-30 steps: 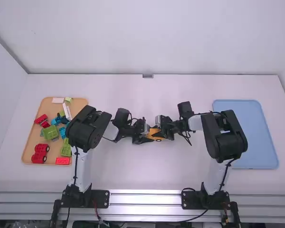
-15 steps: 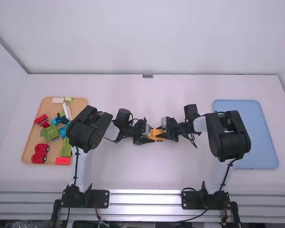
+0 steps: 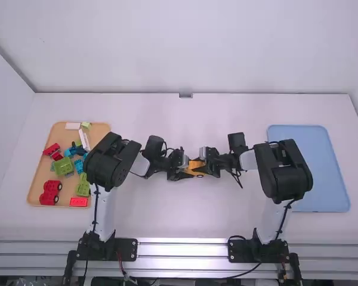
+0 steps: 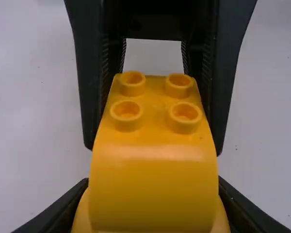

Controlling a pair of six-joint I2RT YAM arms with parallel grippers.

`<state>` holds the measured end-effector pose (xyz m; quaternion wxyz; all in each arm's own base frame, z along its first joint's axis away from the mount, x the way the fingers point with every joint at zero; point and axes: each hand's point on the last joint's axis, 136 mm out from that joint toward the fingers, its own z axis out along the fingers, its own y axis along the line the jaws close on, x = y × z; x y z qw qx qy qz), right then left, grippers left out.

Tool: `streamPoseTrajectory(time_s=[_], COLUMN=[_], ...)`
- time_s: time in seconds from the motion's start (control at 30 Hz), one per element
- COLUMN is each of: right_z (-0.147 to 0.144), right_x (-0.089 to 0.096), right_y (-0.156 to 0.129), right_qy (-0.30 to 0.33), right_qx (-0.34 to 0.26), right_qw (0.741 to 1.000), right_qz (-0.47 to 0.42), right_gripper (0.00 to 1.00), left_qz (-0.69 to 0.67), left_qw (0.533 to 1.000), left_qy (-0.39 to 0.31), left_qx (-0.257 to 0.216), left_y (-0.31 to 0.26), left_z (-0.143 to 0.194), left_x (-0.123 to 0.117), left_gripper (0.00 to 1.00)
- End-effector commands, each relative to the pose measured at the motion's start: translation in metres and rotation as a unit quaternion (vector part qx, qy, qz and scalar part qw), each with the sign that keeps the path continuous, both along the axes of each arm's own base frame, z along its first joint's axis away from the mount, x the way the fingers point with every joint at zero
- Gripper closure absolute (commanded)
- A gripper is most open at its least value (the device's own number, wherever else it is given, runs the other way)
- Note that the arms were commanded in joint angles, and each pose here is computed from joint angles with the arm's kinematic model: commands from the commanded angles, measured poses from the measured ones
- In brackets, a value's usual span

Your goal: Assemble lego blocks to make yellow taxi

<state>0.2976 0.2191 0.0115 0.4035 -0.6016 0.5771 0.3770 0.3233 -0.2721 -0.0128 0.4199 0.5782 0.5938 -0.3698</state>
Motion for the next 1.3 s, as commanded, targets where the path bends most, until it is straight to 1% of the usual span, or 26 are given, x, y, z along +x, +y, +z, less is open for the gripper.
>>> streamPoseTrajectory(time_s=[0.0, 0.07, 0.1, 0.13, 0.17, 0.23, 0.33, 0.47, 0.67, 0.73, 0.77, 0.8, 0.83, 0.87, 0.9, 0.97, 1.07, 1.17, 1.2, 1.27], right_z=[-0.026, -0.031, -0.038, -0.039, -0.046, -0.054, -0.057, -0.057, -0.052, -0.046, -0.046, -0.043, -0.042, -0.039, -0.037, -0.031, -0.027, -0.026, -0.026, -0.026], right_x=[-0.012, -0.012, -0.011, -0.011, -0.012, -0.012, -0.013, -0.01, -0.008, -0.005, -0.004, -0.004, -0.004, -0.004, -0.004, -0.004, -0.001, 0.0, 0.0, 0.0], right_y=[0.002, 0.002, 0.002, 0.001, -0.001, -0.003, -0.005, -0.009, -0.014, -0.014, -0.014, -0.015, -0.015, -0.014, -0.014, -0.013, -0.018, -0.019, -0.019, -0.019], right_qy=[0.025, 0.02, 0.018, 0.017, 0.015, 0.012, 0.012, 0.017, 0.051, 0.057, 0.057, 0.056, 0.054, 0.052, 0.053, 0.058, 0.062, 0.067, 0.067, 0.066], right_qx=[-0.056, -0.075, -0.098, -0.1, -0.124, -0.152, -0.165, -0.165, -0.167, -0.152, -0.15, -0.141, -0.135, -0.124, -0.118, -0.096, -0.081, -0.079, -0.078, -0.079], right_qw=[0.998, 0.997, 0.995, 0.995, 0.992, 0.988, 0.986, 0.986, 0.984, 0.986, 0.986, 0.988, 0.989, 0.991, 0.991, 0.993, 0.994, 0.994, 0.994, 0.994], right_qz=[-0.007, -0.009, -0.014, -0.014, -0.017, -0.022, -0.024, -0.03, -0.033, -0.034, -0.034, -0.034, -0.031, -0.026, -0.025, -0.023, -0.03, -0.034, -0.034, -0.033], right_gripper=[1.0, 1.0, 1.0, 1.0, 1.0, 1.0, 1.0, 1.0, 1.0, 0.92, 0.91, 0.87, 0.85, 0.8, 0.78, 0.71, 0.65, 0.62, 0.58, 0.55], left_qz=[0.011, 0.011, 0.011, 0.012, 0.011, 0.011, 0.011, 0.011, 0.011, 0.011, 0.011, 0.011, 0.011, 0.011, 0.011, 0.011, 0.011, 0.011, 0.011, 0.011], left_qw=[1.0, 1.0, 1.0, 1.0, 1.0, 1.0, 1.0, 1.0, 1.0, 1.0, 1.0, 1.0, 1.0, 1.0, 1.0, 1.0, 1.0, 1.0, 1.0, 1.0], left_qy=[0.014, 0.015, 0.015, 0.015, 0.015, 0.015, 0.016, 0.016, 0.016, 0.017, 0.018, 0.018, 0.018, 0.019, 0.019, 0.02, 0.02, 0.02, 0.02, 0.02], left_qx=[0.012, 0.012, 0.012, 0.012, 0.012, 0.012, 0.012, 0.012, 0.013, 0.013, 0.013, 0.013, 0.013, 0.013, 0.014, 0.014, 0.014, 0.014, 0.014, 0.014], left_y=[0.0, 0.0, 0.0, 0.0, 0.0, 0.0, 0.0, 0.0, 0.001, 0.001, 0.001, 0.001, 0.001, 0.001, 0.001, 0.001, 0.001, 0.001, 0.001, 0.001], left_z=[-0.009, -0.009, -0.009, -0.009, -0.009, -0.009, -0.009, -0.009, -0.01, -0.01, -0.01, -0.01, -0.01, -0.01, -0.01, -0.011, -0.011, -0.011, -0.011, -0.011], left_x=[0.002, 0.002, 0.002, 0.002, 0.002, 0.002, 0.001, 0.001, 0.001, 0.001, 0.001, 0.0, 0.0, 0.0, 0.0, 0.0, 0.0, 0.0, 0.0, 0.0], left_gripper=[0.62, 0.62, 0.62, 0.62, 0.62, 0.63, 0.63, 0.64, 0.65, 0.65, 0.65, 0.66, 0.66, 0.67, 0.67, 0.67, 0.67, 0.67, 0.67, 0.67])
